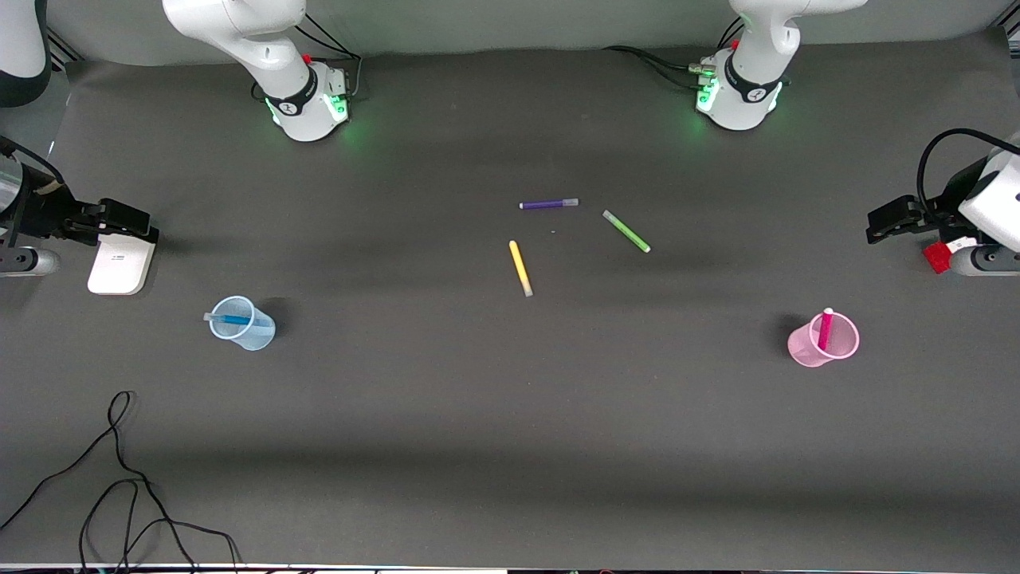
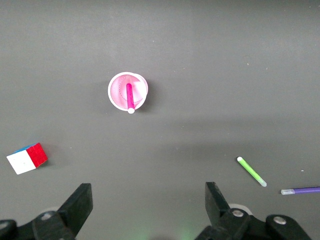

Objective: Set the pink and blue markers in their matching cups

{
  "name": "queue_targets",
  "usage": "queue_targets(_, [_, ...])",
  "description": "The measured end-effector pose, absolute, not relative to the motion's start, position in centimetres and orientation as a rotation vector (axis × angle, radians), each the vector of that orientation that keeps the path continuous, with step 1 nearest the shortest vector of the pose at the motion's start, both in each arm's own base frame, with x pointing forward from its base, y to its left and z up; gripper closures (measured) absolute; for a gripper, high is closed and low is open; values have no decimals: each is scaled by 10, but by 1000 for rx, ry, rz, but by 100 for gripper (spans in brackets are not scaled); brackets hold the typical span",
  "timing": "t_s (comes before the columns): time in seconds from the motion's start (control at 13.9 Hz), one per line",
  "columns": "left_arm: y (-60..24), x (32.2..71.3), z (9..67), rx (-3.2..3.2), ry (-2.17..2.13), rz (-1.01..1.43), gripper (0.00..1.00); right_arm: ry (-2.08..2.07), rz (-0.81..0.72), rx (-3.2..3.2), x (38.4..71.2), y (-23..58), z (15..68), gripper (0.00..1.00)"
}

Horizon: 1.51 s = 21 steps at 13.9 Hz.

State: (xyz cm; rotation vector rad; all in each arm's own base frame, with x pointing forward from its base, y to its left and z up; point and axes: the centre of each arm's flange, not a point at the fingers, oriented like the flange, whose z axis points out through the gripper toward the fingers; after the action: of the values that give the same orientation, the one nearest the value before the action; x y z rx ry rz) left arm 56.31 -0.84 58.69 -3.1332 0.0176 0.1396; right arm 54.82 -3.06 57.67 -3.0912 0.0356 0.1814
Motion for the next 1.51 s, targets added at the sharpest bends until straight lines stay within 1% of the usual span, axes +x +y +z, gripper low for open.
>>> queue_targets(1.51, [-9,563,587,-3134,26,138,0,63,227,-3090,555,-39,560,0])
